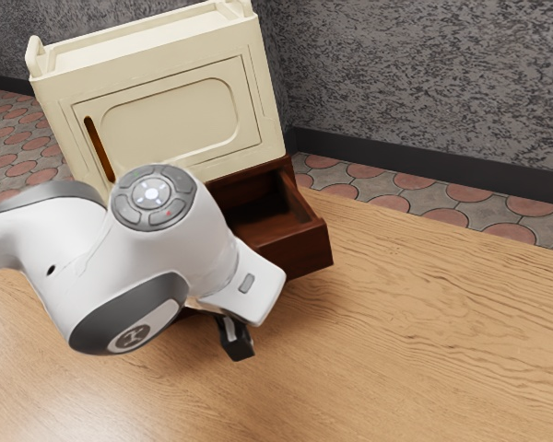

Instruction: Pull the drawer handle with one arm to open the drawer

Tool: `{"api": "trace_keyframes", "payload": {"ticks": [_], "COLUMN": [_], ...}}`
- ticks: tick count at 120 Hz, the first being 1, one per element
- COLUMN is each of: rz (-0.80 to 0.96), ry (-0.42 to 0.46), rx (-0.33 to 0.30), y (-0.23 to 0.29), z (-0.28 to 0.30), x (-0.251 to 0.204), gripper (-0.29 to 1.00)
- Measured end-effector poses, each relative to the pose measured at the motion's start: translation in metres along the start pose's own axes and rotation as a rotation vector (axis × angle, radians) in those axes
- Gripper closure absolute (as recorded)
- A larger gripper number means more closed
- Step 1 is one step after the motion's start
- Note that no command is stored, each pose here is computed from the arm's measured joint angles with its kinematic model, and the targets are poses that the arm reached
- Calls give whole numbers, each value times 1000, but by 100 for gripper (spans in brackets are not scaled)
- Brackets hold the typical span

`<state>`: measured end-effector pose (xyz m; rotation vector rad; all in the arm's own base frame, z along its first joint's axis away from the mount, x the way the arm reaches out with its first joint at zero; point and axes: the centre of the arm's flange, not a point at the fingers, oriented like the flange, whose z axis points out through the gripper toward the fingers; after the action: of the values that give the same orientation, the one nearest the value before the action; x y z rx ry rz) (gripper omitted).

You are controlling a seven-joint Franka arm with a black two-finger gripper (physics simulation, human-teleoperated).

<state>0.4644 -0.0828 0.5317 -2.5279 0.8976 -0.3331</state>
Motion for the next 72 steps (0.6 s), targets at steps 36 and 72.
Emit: {"api": "trace_keyframes", "payload": {"ticks": [36, 72], "rz": [-20, -120], "ry": [7, 94], "rx": [-15, -3], "y": [4, -38], "z": [1, -119], "x": [1, 24], "gripper": [4, 1]}}
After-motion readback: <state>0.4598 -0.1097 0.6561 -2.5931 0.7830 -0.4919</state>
